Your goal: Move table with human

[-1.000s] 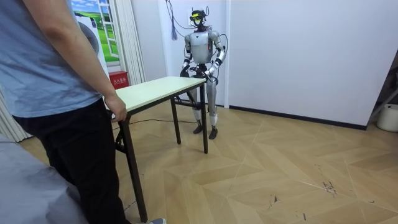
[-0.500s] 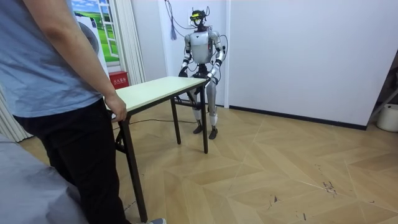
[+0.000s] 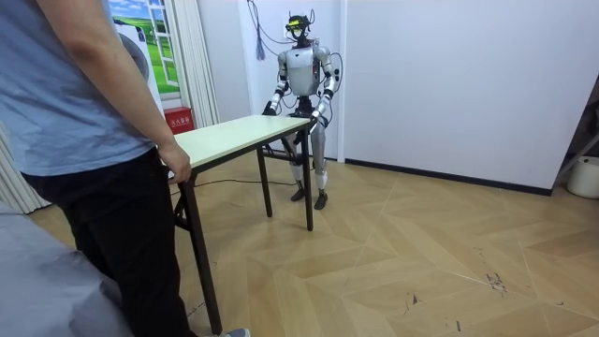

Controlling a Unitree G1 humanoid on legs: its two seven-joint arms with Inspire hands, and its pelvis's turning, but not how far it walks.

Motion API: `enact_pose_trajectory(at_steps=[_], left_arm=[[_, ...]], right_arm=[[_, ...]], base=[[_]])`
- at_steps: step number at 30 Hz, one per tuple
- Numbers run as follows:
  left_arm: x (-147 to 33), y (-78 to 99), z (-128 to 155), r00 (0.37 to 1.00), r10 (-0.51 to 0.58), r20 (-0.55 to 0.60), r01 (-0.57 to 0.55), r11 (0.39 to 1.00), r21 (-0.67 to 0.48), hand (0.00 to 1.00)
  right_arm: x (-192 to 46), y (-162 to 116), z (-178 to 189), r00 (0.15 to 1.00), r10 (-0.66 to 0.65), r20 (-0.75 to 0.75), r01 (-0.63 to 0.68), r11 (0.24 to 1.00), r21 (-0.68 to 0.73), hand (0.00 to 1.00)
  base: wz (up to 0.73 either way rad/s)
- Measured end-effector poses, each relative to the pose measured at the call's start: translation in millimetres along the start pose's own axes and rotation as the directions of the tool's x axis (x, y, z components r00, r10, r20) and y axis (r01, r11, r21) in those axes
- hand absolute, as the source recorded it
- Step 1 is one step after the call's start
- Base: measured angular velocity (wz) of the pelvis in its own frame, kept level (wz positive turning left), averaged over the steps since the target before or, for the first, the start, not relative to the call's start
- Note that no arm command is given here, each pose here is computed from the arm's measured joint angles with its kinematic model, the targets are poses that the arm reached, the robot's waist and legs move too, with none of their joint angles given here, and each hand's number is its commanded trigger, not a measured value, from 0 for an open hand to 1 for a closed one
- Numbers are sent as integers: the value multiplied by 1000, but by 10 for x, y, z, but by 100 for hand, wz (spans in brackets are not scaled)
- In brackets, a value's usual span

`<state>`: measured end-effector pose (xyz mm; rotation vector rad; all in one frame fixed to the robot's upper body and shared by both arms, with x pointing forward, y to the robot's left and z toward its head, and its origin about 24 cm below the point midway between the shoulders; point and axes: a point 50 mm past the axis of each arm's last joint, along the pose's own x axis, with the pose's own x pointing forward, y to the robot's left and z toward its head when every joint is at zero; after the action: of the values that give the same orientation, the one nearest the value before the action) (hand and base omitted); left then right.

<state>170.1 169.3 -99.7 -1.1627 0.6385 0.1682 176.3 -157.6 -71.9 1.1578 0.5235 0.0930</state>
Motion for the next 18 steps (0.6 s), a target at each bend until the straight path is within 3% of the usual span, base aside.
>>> enact_pose_trajectory(at_steps=[8,18], left_arm=[[20,-15,-6,1000,10,6,-10,999,-36,0],[138,-220,52,998,-53,28,54,997,-62,0]], right_arm=[[43,26,-10,1000,-12,8,12,1000,27,0],[96,70,-2,1000,-2,28,1,999,42,0]], base=[[0],[0]])
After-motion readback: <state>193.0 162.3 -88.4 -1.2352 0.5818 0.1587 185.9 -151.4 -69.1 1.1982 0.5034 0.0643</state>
